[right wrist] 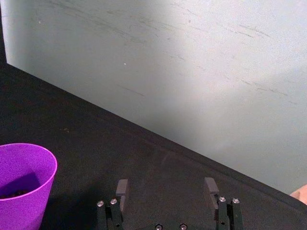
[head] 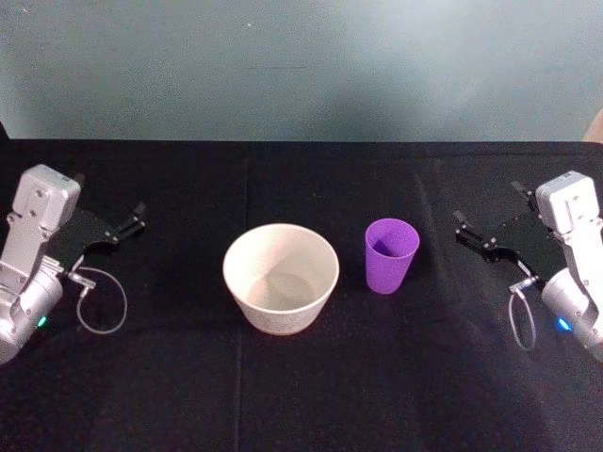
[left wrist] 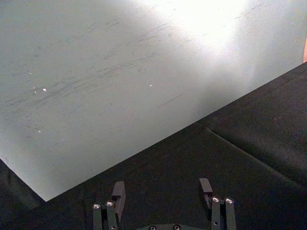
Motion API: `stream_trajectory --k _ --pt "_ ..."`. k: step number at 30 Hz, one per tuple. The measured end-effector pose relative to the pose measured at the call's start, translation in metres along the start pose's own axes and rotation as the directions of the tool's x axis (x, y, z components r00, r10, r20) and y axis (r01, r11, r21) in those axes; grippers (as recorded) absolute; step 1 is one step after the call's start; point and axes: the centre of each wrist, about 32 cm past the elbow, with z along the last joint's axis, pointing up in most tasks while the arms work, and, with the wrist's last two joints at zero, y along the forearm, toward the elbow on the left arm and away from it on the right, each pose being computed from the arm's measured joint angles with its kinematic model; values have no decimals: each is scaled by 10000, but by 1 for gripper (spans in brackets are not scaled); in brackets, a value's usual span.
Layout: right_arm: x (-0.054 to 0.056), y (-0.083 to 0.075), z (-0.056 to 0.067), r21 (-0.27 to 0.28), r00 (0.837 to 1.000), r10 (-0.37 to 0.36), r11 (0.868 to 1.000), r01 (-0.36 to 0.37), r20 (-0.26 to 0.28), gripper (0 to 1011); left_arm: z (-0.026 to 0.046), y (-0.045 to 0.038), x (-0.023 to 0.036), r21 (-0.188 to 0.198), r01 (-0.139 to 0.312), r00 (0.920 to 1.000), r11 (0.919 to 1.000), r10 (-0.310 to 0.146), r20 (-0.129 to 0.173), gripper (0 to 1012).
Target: Pick up the cup and pour the mung beans from the cup into the bowl.
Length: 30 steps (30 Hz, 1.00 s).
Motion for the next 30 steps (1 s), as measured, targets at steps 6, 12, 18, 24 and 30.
stream_trajectory --k 6,12,18,24,30 --pt "0 0 0 -1 10000 -1 10000 1 0 1003 0 0 0 0 0 10000 10000 0 0 1000" --pt "0 0 0 0 10000 0 10000 0 0 1003 0 0 0 -1 0 10000 10000 0 0 1000" --pt "0 0 0 0 10000 0 10000 0 -1 1003 0 0 0 0 0 10000 10000 0 0 1000" --pt "0 0 0 0 10000 0 10000 0 0 1003 0 0 0 0 0 10000 10000 0 0 1000" --pt "0 0 0 0 10000 0 10000 0 0 1003 0 0 0 0 -1 10000 10000 1 0 1000"
